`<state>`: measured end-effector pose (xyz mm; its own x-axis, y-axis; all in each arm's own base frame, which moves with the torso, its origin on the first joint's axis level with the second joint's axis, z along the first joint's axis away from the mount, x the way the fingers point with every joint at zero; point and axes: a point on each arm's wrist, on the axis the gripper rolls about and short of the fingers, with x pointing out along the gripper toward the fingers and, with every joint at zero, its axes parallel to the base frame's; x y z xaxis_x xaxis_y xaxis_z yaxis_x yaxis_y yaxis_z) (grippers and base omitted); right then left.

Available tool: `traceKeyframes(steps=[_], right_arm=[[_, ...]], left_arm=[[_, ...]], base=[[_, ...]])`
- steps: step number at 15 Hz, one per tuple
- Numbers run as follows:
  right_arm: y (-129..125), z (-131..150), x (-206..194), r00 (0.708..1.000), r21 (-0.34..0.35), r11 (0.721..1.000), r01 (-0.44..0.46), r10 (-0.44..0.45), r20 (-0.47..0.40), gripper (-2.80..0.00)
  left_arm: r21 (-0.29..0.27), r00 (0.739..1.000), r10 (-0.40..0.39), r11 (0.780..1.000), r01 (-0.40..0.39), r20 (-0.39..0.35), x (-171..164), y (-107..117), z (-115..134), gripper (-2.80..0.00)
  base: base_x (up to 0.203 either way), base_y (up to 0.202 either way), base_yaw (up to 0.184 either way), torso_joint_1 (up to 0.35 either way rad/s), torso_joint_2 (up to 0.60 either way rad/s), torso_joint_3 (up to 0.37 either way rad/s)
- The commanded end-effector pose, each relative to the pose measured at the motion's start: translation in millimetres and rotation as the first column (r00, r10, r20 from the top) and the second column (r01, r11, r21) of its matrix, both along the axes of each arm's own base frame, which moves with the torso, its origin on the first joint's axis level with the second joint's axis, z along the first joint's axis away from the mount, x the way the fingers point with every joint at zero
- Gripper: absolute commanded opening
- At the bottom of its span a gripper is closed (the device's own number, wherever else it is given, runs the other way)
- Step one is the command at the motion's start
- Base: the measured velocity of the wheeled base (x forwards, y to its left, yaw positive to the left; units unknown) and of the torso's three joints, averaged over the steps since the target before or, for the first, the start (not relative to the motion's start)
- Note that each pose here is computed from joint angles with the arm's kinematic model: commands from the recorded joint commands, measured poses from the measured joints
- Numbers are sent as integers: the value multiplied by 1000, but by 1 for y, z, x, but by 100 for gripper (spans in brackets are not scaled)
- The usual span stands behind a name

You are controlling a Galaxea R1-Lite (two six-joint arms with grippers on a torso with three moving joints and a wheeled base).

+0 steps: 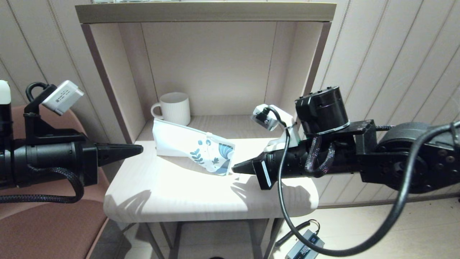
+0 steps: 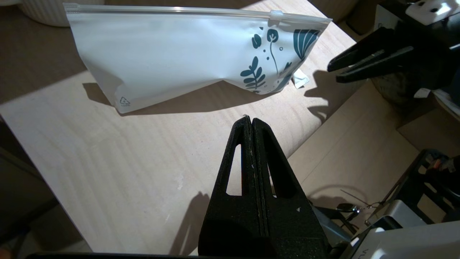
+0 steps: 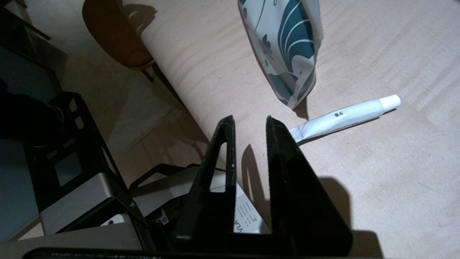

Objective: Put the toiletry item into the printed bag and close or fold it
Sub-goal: Pick up the storage bag

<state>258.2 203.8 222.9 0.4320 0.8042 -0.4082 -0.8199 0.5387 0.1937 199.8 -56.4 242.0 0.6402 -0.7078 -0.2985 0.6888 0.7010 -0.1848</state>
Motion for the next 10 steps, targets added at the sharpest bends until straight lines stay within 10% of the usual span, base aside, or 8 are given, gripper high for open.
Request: traceKeyframes(steps=[1,10], right_arm=[[-10,14,-17,999,24,1000,-9,9,32,0],[20,-1,41,996,-1,997,81,-81,45,0]], left_arm=[[-3,1000,-6,1000,6,9,-2,0,2,-280],[-1,999,-30,1000,30,13,-1,-6,2,-280]], base=[[0,0,0,0,0,0],[0,0,0,0,0,0]])
